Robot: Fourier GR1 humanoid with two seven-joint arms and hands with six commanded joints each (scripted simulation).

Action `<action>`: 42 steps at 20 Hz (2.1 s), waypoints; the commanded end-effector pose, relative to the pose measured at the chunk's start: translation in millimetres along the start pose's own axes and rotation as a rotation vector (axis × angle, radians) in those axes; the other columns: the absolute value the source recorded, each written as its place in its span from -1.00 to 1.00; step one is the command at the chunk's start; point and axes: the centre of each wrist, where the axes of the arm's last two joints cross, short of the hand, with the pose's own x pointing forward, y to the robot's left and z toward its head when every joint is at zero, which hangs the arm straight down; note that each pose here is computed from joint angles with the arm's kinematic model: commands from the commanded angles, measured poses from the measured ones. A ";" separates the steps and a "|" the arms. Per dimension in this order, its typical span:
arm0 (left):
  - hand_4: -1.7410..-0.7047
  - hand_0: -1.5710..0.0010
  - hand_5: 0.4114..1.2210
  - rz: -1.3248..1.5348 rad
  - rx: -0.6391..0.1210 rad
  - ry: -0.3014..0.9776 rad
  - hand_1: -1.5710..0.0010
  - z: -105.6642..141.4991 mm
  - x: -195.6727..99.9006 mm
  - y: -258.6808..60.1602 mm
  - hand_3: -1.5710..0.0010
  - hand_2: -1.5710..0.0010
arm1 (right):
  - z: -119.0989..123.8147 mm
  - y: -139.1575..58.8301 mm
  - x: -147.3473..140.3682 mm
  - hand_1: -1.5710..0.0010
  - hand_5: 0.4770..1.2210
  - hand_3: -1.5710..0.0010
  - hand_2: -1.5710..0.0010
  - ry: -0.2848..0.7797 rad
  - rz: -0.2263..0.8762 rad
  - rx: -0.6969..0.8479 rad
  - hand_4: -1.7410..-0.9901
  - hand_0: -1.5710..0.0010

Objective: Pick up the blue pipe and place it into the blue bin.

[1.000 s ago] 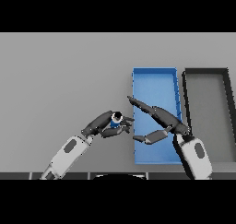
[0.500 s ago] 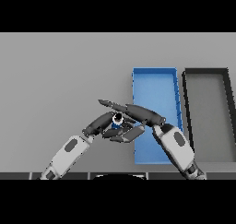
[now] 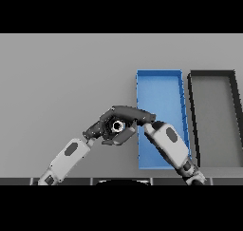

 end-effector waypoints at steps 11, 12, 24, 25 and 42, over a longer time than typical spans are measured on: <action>-0.97 -0.93 1.00 0.136 0.067 -0.088 -0.92 2.1 -3.5 -0.7 -0.91 -0.77 | 0.1 3.6 -5.3 -0.94 0.82 -0.92 -0.94 -0.069 0.001 -0.003 -0.29 -0.94; -0.82 -0.83 1.00 0.114 0.064 -0.105 -0.72 4.5 -4.2 -2.5 -0.70 -0.55 | -1.6 6.3 -5.8 -0.95 0.86 -0.93 -0.95 -0.084 -0.014 -0.003 -0.30 -0.95; 0.63 0.87 -0.29 -0.100 -0.028 0.021 0.88 5.0 -9.1 8.9 0.88 0.89 | -1.8 8.8 -0.5 -1.00 0.99 -1.00 -1.00 -0.117 0.002 0.003 -0.35 -1.00; 0.64 0.90 -0.38 -0.100 -0.024 0.016 0.91 6.1 -8.1 11.2 0.91 0.91 | -1.0 5.6 0.6 -1.00 0.99 -1.00 -1.00 -0.119 0.009 -0.002 -0.34 -1.00; 0.59 1.00 -0.77 -0.013 -0.022 0.123 1.00 8.1 -11.5 3.0 1.00 1.00 | 13.2 -45.8 86.6 -1.00 0.82 -1.00 -1.00 -0.226 -0.278 -0.080 -0.89 -1.00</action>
